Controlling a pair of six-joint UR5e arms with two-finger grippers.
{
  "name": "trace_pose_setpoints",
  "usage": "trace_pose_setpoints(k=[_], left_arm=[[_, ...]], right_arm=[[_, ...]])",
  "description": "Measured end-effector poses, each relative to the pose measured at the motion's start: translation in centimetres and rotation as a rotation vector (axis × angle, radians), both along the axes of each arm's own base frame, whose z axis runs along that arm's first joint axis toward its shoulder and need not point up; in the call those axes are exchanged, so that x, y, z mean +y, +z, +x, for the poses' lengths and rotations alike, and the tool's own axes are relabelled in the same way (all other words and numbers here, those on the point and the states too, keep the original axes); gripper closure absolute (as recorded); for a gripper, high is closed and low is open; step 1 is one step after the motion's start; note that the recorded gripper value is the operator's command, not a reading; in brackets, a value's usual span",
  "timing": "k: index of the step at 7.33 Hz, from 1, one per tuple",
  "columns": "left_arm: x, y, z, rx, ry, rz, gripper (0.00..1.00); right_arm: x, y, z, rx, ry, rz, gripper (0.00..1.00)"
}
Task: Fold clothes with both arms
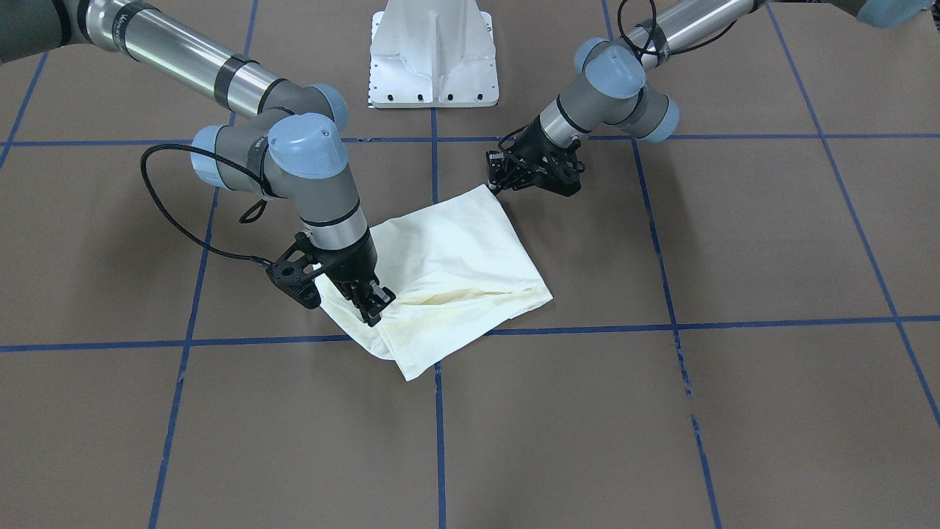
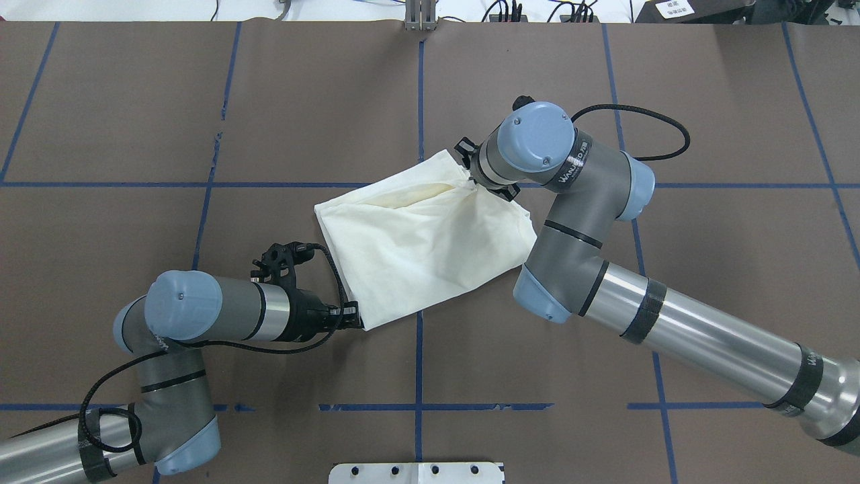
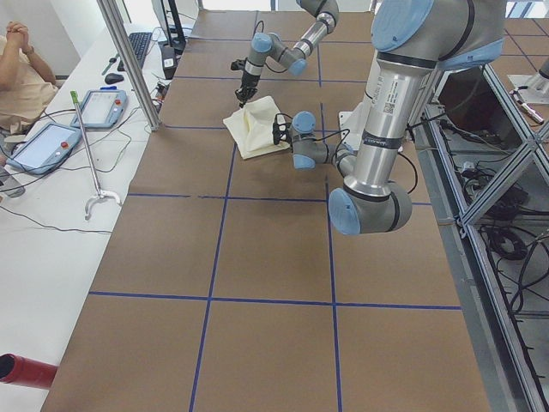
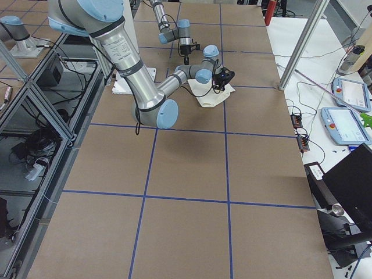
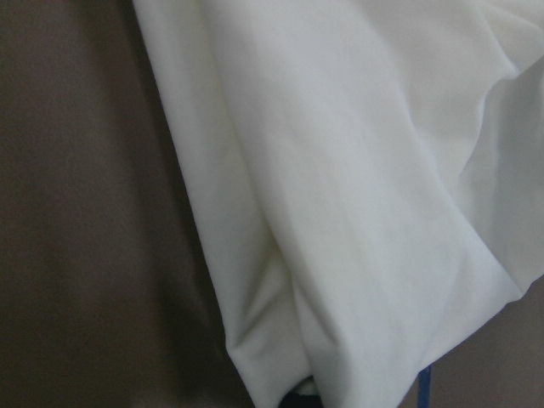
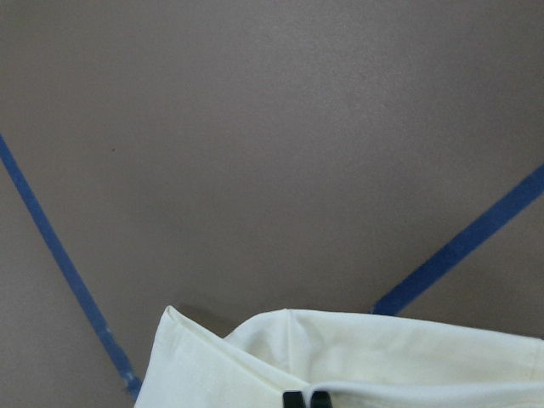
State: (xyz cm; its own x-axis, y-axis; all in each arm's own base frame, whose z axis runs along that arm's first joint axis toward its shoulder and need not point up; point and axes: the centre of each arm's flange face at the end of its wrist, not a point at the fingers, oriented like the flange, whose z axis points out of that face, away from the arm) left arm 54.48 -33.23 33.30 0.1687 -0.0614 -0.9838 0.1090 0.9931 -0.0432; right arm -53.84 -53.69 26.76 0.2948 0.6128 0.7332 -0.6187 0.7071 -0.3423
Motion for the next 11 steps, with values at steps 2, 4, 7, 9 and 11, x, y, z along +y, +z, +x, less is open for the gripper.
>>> trace_pose_setpoints(k=[2,4,7,9,11], left_arm=[[1.4,0.1,-2.5,0.01,0.046,-0.011,1.0],[1.4,-1.0,-5.5,0.008,0.018,-0.012,1.0],[-1.1,-6.3,-2.0,0.017,-0.05,-0.048,1.0],[-2.1,-5.9,0.0,-0.014,-0.059,-0.064,1.0],[-2.9,-4.4,0.9,-0.044,-0.082,-0.065,1.0]], right_arm=[[-0.1,0.1,0.0,0.002,0.001,-0.001,1.0],[-0.1,0.2,0.0,0.004,0.001,-0.002,1.0],[-0.2,0.1,0.1,0.003,0.003,-0.002,1.0],[-0.3,0.1,0.2,0.002,0.005,-0.001,1.0],[-0.3,0.0,0.2,0.002,0.004,0.001,1.0]])
